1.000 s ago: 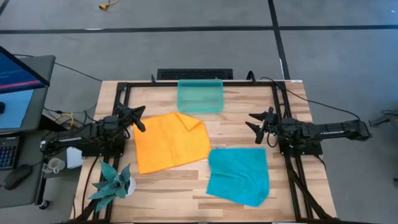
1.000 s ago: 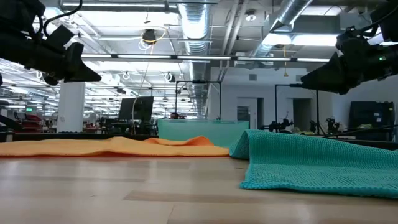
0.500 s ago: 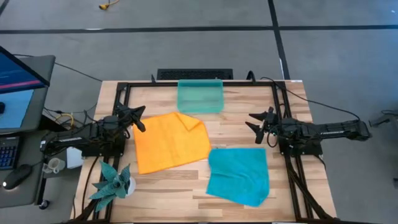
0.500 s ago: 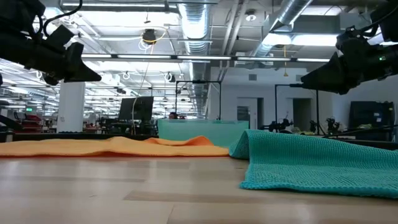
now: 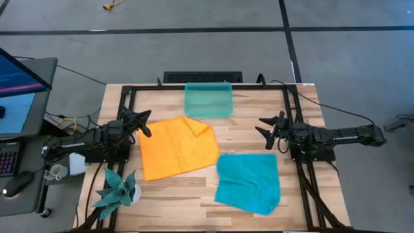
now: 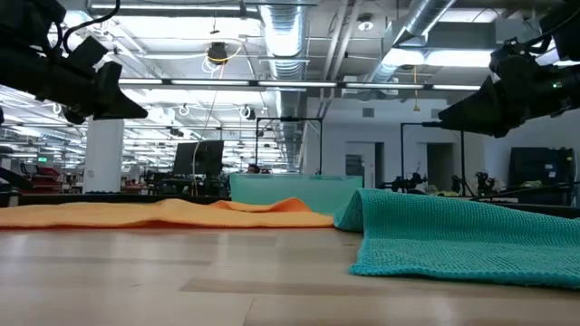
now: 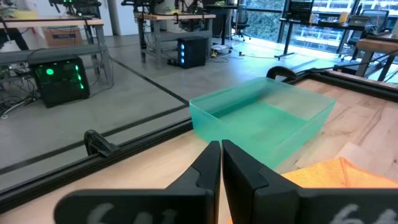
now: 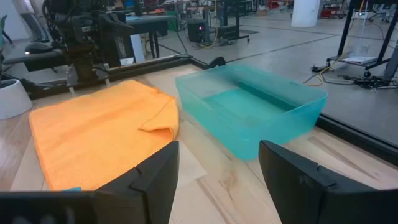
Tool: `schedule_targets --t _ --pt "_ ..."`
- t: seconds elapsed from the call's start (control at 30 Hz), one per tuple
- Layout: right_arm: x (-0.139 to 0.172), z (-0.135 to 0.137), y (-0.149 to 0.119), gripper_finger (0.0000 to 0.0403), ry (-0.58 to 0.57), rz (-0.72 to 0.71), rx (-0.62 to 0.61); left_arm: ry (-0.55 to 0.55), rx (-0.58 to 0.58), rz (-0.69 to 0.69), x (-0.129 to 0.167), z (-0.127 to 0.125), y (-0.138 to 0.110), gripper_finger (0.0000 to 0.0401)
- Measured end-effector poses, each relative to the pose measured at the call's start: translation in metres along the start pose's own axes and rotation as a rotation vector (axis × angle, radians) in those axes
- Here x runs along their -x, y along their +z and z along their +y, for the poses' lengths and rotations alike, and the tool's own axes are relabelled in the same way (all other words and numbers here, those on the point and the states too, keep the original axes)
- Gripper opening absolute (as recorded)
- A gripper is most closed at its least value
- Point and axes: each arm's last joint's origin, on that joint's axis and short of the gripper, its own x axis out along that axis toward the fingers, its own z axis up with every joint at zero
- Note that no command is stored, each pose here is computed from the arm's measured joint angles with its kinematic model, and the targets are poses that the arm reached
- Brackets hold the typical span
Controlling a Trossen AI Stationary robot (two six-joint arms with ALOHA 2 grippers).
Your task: Roll microfiber towels into tight, uniform cylinder then place into a basket
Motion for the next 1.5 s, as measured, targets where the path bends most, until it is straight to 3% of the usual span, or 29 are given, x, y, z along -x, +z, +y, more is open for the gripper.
schedule_targets --t 0.83,1.5 --pt "0.0 0.0 0.0 0.0244 0.001 -0.002 -0.001 0.0 0.0 0.0 0.0 0.0 0.0 0.0006" --pt "0.002 0.004 0.017 0.0244 0.048 -0.162 -0.076 0.0 0.0 0.0 0.0 0.0 0.0 0.0006"
